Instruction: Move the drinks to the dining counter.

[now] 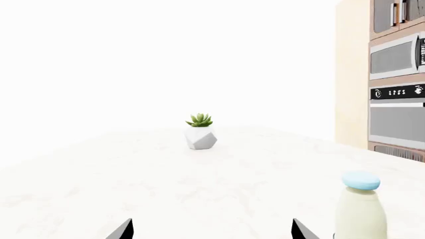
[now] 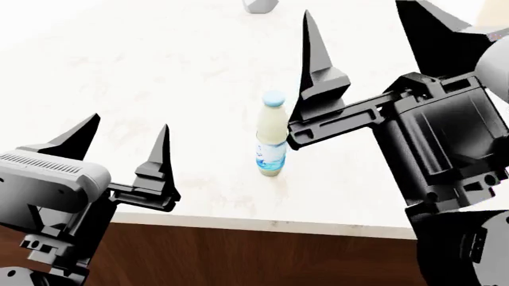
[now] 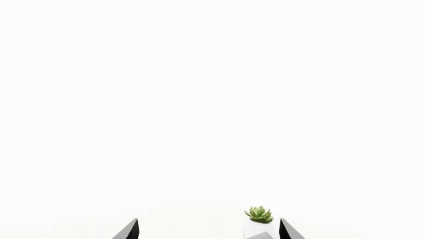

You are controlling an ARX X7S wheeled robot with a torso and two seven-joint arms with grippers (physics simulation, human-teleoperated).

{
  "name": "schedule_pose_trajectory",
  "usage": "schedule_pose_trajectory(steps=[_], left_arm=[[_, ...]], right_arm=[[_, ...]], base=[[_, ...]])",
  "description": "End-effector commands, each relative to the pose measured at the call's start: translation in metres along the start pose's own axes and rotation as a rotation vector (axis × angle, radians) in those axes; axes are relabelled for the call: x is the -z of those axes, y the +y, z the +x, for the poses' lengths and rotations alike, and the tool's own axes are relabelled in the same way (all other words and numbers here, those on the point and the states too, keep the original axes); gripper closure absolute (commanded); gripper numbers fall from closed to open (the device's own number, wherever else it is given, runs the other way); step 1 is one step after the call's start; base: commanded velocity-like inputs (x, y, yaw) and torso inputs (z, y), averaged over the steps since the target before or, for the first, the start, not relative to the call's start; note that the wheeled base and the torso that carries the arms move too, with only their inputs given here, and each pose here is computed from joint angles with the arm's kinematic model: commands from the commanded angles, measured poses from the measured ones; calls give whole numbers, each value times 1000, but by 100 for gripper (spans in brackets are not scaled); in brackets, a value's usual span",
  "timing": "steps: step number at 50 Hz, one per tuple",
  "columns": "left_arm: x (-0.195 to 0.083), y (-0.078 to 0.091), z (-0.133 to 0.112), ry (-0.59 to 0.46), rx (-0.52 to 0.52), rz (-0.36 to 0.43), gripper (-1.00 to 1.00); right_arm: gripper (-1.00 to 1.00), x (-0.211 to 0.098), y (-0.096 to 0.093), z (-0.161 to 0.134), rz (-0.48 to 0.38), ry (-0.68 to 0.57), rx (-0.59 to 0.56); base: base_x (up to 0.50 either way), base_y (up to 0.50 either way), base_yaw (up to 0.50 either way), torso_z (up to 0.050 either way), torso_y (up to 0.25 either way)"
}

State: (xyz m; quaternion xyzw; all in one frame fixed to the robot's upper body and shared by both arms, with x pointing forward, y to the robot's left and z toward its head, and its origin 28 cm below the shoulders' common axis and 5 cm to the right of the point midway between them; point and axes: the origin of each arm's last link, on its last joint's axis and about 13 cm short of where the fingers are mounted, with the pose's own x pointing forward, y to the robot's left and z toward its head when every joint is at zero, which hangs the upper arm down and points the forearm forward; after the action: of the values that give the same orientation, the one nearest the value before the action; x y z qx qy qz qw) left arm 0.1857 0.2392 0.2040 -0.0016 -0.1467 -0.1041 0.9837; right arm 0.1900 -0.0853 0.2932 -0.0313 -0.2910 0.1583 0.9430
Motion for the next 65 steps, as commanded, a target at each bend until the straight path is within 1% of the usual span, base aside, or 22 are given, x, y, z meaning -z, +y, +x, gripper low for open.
schedule_pose_trajectory(steps=[1, 2, 4, 7, 14, 19, 21, 23, 24, 25, 26, 28, 30, 34, 35, 39, 40, 43, 48, 59, 61, 65], left_arm=[[0, 0, 0, -1, 1, 1, -100], [0, 0, 0, -1, 1, 1, -100], [0, 0, 0, -1, 1, 1, -100], [0, 0, 0, -1, 1, 2, -100], [0, 0, 0, 0, 2, 0, -100], [1, 0, 0, 2, 5, -6, -100], [3, 0, 2, 6, 8, -5, -100], [4, 0, 2, 10, 9, -4, -100], [4, 0, 2, 11, 9, -4, -100], [3, 0, 2, 11, 8, -4, -100], [3, 0, 2, 11, 8, -7, -100], [4, 0, 2, 13, 8, -4, -100], [4, 0, 1, 11, 7, -2, -100], [3, 0, 2, 11, 8, -3, -100], [4, 0, 1, 11, 8, -2, -100], [3, -2, 2, 12, 13, 1, -100], [3, -1, 1, 10, 11, -4, -100], [2, -1, 1, 7, 10, -4, -100], [0, 0, -1, 0, 5, -4, -100], [-4, 0, -3, -13, 4, -9, -100], [-4, 1, -3, -14, 0, -13, -100], [-6, 1, -4, -20, -1, -13, -100]], right_arm=[[-100, -23, 1, -8, 11, -127, 66], [-100, -27, 0, -9, 11, -156, 93], [-100, -31, 0, -10, 12, -170, 100], [-100, -41, -2, -14, 11, -224, 154], [-100, -57, -1, -20, 10, -291, 183], [-100, -66, 5, -22, 8, -326, 183], [-100, -73, 12, -21, -44, -386, 164], [-100, -88, 20, -22, -17, -471, 136], [-100, -96, 26, -24, 23, -535, 115], [-100, -94, 26, -25, -15, -518, 102], [-100, -79, 23, -26, -58, -416, 111], [-100, -79, 21, -28, -42, -415, 128], [-100, -82, 19, -27, -45, -424, 130], [-100, -96, 17, -26, -52, -451, 147], [-100, -100, 17, -25, -76, -454, 150], [-100, -124, 18, -29, -109, -474, 158], [-100, -127, 18, -31, -138, -467, 183], [-100, -135, 18, -33, -138, -481, 178], [-100, -146, 18, -31, -168, -489, 183], [-100, -174, 4, -12, -243, -455, 248], [-100, -179, 4, -14, -247, -466, 253], [-100, -187, 6, -11, -287, -468, 244]], base=[[0, 0, 0, 0, 0], [0, 0, 0, 0, 0], [0, 0, 0, 0, 0], [0, 0, 0, 0, 0], [0, 0, 0, 0, 0], [0, 0, 0, 0, 0], [0, 0, 0, 0, 0], [0, 0, 0, 0, 0], [0, 0, 0, 0, 0], [0, 0, 0, 0, 0], [0, 0, 0, 0, 0], [0, 0, 0, 0, 0], [0, 0, 0, 0, 0], [0, 0, 0, 0, 0], [0, 0, 0, 0, 0], [0, 0, 0, 0, 0], [0, 0, 0, 0, 0], [0, 0, 0, 0, 0], [0, 0, 0, 0, 0], [0, 0, 0, 0, 0], [0, 0, 0, 0, 0], [0, 0, 0, 0, 0]])
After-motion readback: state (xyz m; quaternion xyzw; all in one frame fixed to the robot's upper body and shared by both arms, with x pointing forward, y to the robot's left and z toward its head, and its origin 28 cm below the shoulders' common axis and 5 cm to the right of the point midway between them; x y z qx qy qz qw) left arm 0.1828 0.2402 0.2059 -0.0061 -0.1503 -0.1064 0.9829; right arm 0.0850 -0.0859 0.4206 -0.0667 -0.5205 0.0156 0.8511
